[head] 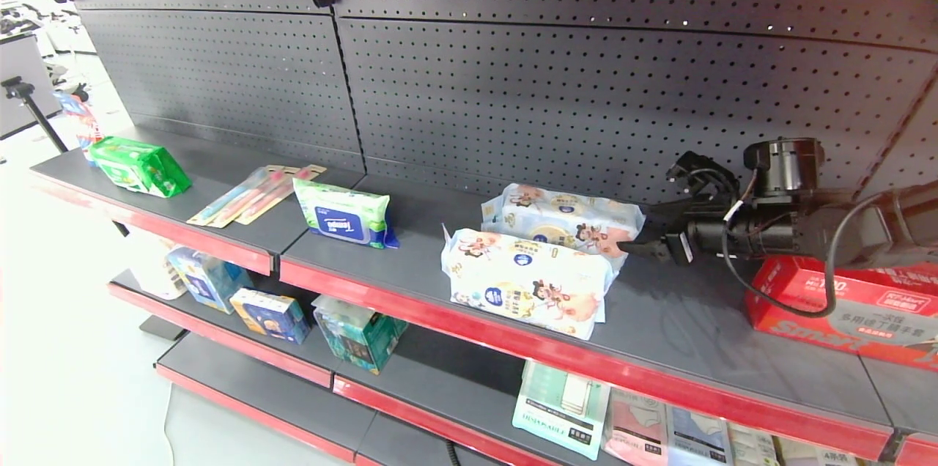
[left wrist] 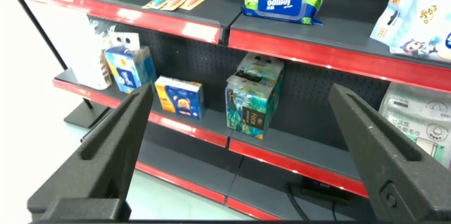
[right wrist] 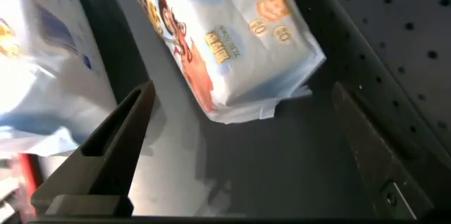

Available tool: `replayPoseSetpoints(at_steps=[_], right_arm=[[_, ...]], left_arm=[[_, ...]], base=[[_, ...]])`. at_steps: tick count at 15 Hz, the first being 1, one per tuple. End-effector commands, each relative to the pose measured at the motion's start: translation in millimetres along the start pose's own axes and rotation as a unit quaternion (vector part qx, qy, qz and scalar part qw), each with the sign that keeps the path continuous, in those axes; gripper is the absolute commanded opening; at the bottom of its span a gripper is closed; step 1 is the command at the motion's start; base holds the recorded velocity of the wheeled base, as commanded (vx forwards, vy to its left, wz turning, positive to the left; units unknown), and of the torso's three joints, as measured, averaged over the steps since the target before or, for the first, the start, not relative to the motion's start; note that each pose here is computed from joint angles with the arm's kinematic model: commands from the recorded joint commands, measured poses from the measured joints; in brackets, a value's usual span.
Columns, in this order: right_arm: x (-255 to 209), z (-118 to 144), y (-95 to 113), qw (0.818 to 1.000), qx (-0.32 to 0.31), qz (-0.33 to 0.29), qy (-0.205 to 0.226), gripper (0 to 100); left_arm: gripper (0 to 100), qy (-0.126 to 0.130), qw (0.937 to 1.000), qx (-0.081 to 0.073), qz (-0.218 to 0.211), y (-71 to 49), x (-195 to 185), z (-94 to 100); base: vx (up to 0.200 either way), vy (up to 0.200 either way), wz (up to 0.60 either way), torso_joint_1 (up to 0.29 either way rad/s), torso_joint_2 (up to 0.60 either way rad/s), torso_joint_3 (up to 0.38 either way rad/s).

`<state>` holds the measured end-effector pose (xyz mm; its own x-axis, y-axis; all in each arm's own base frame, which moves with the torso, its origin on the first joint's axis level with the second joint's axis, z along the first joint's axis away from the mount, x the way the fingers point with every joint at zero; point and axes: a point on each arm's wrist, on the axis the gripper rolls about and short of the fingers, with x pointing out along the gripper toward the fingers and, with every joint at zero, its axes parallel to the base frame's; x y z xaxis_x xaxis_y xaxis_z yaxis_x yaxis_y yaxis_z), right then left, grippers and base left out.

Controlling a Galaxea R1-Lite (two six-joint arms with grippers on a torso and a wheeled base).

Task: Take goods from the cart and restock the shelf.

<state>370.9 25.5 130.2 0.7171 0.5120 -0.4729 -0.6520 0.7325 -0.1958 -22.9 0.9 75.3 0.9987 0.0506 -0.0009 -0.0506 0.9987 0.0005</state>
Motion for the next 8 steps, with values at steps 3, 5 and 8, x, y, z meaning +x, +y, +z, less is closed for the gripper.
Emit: replayPoseSetpoints(at_steps=[3,5,8], right_arm=[[-27,12,3,1.0,0.003,-0.017,-0.017,100],[-35,8,7,1.0,0.008,-0.019,-0.013,100],[-64,12,20,0.999,0.028,-0.028,-0.022,100]], left_arm=[[100,0.0,1.0,0.0,0.001,0.0,0,0.0],[100,0.0,1.0,0.001,0.001,0.0,0,0.0],[100,0.0,1.0,0.0,0.001,0.0,0,0.0]], base=[[0.0,0.0,0.0,0.0,0.0,0.0],[0.0,0.0,0.0,0.0,0.0,0.0],[0.0,0.0,0.0,0.0,0.0,0.0]])
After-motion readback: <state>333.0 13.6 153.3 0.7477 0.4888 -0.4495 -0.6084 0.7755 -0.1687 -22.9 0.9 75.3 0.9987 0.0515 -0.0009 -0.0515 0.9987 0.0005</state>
